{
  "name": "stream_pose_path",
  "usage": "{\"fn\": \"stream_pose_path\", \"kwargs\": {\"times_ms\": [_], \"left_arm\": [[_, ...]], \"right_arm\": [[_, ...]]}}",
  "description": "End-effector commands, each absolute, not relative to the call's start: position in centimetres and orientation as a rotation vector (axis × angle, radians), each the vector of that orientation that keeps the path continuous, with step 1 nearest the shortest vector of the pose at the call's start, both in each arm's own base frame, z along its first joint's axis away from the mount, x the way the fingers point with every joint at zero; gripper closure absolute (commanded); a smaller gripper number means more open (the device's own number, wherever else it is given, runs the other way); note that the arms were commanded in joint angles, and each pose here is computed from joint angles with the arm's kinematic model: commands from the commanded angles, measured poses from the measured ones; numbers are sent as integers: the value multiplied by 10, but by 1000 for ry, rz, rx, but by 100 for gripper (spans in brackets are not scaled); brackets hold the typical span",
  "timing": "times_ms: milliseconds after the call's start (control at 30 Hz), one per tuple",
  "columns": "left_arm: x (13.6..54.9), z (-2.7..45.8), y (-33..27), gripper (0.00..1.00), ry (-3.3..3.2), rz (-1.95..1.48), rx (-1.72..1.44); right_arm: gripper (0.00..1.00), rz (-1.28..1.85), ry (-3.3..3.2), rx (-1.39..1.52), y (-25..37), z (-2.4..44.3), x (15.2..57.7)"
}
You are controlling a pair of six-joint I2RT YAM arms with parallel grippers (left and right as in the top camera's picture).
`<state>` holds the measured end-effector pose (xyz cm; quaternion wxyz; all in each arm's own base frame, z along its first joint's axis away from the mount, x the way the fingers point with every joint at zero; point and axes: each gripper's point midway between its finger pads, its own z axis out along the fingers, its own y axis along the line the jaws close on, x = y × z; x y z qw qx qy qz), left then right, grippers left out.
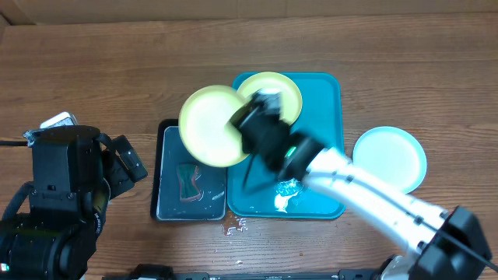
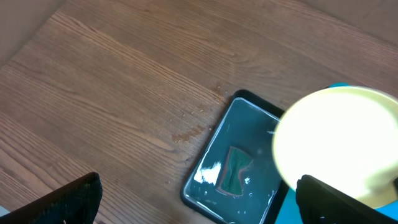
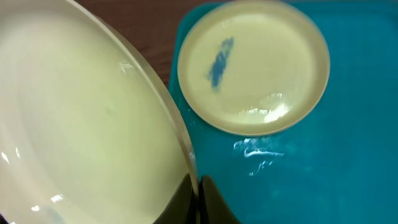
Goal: Clean dirty plates on tray and stack at the side
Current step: 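Carry the yellow plate right and set it on the white plate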
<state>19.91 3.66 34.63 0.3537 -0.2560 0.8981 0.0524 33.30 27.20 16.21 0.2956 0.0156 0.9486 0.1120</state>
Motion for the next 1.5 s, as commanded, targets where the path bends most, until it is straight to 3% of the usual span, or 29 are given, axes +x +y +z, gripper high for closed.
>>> {"fn": "stream_pose_path", "kwargs": {"times_ms": [0,133,233,533,767,867,900,933,967,1033,1167,1333,1467], "left_arm": [[199,351,41,0,2294,150,-691],[199,351,41,0,2294,150,-691],[199,351,41,0,2294,150,-691],[199,351,41,0,2294,150,-691],[199,351,41,0,2294,150,-691],[199,351,41,0,2294,150,-691],[199,351,41,0,2294,150,-691],[199,351,41,0,2294,150,-691],[199,351,41,0,2294,150,-691],[199,351,41,0,2294,150,-691],[199,351,41,1,2294,150,-691],[199,351,41,0,2294,150,-691],[199,351,41,0,2294,150,-691]], "right_arm": [[96,815,2624,139,274,199,331],[96,804,2589,444,186,208,367],[96,686,2614,768,101,191,370],[96,269,2726,1343,-73,127,283],[96,258,2761,1577,-91,66,228],[96,298,2785,1533,-84,54,225],[89,303,2786,1531,-84,54,226],[67,307,2784,1521,-83,56,228],[55,306,2780,1515,-83,59,229],[47,336,2764,1499,-81,70,233],[44,412,2737,1287,-67,114,254],[44,532,2649,681,-11,198,296],[44,581,2544,340,45,232,325]]}}
